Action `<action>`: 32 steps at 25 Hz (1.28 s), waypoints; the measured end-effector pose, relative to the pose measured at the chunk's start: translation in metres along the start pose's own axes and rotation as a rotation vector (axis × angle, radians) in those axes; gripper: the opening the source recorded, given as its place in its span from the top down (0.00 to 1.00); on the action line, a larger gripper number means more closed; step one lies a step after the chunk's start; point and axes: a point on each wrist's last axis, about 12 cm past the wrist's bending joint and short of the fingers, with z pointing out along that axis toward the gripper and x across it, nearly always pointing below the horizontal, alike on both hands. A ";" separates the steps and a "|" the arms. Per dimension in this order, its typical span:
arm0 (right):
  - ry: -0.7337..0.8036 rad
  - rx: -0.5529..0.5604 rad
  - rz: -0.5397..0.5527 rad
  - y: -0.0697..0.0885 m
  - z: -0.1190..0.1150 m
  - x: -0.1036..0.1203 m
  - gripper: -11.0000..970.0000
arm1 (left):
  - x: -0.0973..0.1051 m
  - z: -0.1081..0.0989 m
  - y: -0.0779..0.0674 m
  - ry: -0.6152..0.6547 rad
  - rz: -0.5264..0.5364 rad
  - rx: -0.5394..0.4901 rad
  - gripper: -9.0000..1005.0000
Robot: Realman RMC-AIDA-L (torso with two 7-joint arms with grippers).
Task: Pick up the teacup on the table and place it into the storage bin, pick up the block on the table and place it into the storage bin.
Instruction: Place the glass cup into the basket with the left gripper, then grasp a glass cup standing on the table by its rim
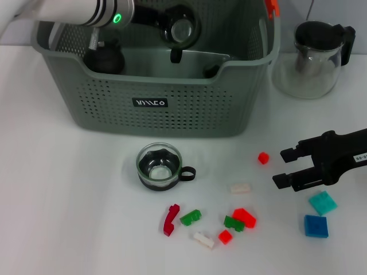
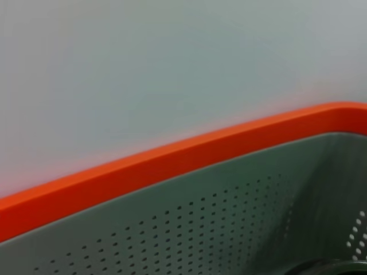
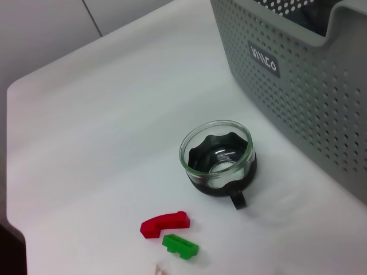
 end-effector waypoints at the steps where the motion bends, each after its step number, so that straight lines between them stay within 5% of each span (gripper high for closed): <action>1: 0.000 0.000 -0.001 0.000 0.000 0.000 0.19 | 0.000 0.000 -0.001 0.003 0.007 -0.001 0.94; 7: -0.002 0.002 -0.003 0.000 0.000 0.001 0.20 | 0.004 0.002 -0.002 0.009 0.027 -0.019 0.90; 23: -0.005 0.008 -0.005 0.000 0.001 0.004 0.20 | -0.003 -0.007 0.006 -0.040 0.013 -0.035 0.50; 27: -0.005 0.005 -0.011 0.000 0.002 0.004 0.20 | -0.021 -0.030 0.009 -0.093 -0.022 0.005 0.30; 32: -0.007 0.007 -0.019 0.000 0.001 0.004 0.20 | -0.033 -0.080 -0.005 -0.180 -0.025 0.210 0.30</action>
